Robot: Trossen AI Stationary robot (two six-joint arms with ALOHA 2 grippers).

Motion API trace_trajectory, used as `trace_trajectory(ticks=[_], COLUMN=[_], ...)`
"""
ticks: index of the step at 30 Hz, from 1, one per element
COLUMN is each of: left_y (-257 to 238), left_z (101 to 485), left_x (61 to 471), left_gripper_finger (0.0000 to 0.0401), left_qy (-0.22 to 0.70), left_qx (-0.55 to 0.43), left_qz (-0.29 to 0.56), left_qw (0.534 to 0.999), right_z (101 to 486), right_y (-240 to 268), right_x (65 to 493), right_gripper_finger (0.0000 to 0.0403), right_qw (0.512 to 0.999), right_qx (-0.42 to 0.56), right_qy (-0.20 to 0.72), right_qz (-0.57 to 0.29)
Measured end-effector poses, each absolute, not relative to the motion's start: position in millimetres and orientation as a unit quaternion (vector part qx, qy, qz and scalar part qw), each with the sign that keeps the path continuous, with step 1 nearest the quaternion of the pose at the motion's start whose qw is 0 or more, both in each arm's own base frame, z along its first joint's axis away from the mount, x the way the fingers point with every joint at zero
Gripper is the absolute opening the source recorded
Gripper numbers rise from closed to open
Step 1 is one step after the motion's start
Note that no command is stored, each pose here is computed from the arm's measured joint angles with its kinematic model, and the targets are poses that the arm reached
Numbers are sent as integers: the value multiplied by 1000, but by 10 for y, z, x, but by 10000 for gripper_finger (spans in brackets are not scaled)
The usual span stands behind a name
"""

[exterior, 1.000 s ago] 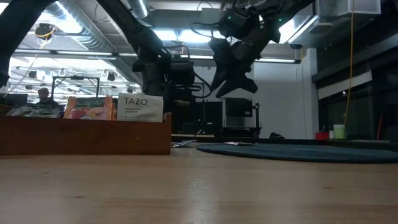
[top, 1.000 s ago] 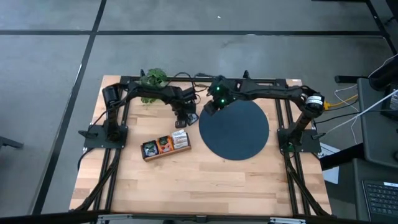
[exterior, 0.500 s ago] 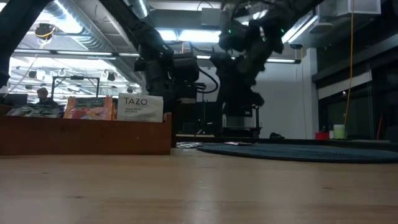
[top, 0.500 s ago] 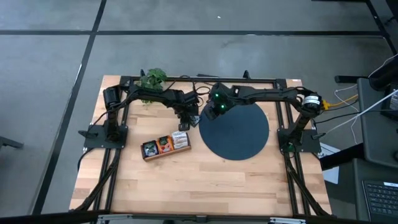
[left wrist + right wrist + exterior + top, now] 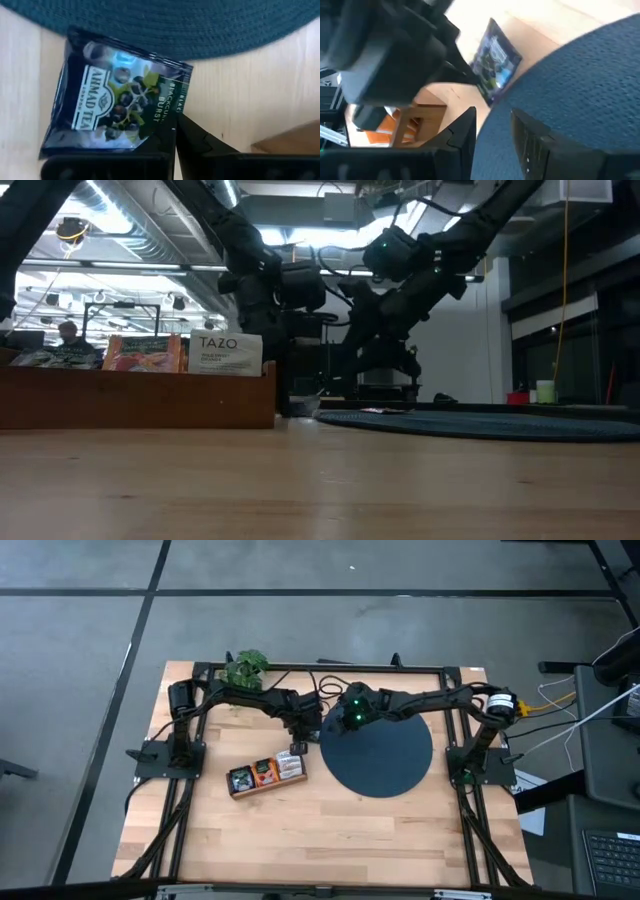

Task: Pick & Place Tea
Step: Put the purple tea bag into the left section of the wooden organizer

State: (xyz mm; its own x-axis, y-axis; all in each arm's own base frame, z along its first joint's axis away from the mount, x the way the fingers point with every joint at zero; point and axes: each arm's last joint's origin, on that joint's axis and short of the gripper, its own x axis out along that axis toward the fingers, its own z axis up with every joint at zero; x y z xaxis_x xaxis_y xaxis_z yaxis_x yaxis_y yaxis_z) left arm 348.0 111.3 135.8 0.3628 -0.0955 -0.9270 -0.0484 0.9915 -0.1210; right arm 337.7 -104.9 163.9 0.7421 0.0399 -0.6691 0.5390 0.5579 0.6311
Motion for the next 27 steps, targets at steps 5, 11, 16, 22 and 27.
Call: trace_trajectory(ticks=[5, 11, 16, 22, 27], left_y=[1121, 1204, 1281, 1311, 1298], left_z=[1376, 1547, 1463, 1400, 1331], left_x=[3460, 3430, 3359, 3352, 3387], left_gripper_finger=[2, 2, 2, 2, 2], left_qy=[568, 546, 573, 574, 576], left_qx=[-63, -59, -85, -104, -106], left_qz=[-9, 31, 42, 26, 17], left_qw=[821, 835, 814, 812, 810], right_z=[1615, 1628, 1636, 1641, 1645], right_y=[-1056, -1065, -1070, -1072, -1076], right_x=[3388, 3400, 3406, 3411, 3415], right_gripper_finger=[122, 122, 122, 122, 122], right_qw=[821, 826, 828, 825, 823], right_qx=[446, 441, 441, 450, 453], right_qy=[325, 315, 309, 304, 298], right_qz=[-151, -155, -158, -160, -166])
